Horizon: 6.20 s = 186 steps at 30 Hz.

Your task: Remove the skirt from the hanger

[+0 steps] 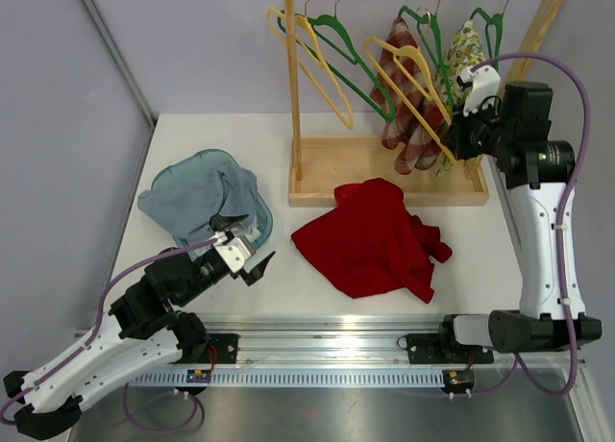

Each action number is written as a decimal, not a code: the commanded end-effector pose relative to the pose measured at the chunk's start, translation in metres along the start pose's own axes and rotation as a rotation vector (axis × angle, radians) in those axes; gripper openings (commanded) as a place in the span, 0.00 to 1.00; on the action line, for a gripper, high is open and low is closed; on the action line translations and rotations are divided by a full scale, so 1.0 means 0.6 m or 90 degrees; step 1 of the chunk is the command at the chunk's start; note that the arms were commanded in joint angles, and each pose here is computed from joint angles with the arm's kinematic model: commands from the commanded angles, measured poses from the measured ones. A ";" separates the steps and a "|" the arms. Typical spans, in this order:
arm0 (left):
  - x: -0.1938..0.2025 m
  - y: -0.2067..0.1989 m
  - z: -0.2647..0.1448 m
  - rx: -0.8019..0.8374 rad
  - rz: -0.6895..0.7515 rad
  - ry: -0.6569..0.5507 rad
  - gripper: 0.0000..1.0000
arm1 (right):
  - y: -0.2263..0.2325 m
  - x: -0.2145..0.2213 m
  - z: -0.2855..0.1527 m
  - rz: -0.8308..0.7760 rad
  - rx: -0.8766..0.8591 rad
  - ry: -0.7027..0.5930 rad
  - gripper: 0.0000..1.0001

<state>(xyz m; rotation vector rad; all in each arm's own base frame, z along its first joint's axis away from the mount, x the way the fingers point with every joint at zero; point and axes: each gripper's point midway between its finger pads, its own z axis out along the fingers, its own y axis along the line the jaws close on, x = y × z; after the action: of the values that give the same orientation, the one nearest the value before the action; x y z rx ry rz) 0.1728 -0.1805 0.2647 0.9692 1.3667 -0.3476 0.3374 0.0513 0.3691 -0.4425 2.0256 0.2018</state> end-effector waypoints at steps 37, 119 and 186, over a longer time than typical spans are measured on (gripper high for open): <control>-0.017 -0.086 0.073 0.164 -0.033 -0.056 0.99 | 0.072 -0.132 0.027 -0.196 0.022 -0.098 0.98; -0.486 0.627 -0.197 -0.913 -0.031 -0.220 0.00 | 0.037 0.261 0.034 0.049 -0.046 -0.015 1.00; 0.035 0.175 -0.016 -0.208 -0.345 -0.004 0.99 | 0.081 -0.123 -0.169 0.073 -0.156 -0.177 0.81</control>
<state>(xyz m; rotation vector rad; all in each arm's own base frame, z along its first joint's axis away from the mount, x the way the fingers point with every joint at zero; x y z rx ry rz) 0.2593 -0.0867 0.2801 0.1594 1.7026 -0.4484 0.2345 0.0832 0.4477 -0.6190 1.7689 0.4852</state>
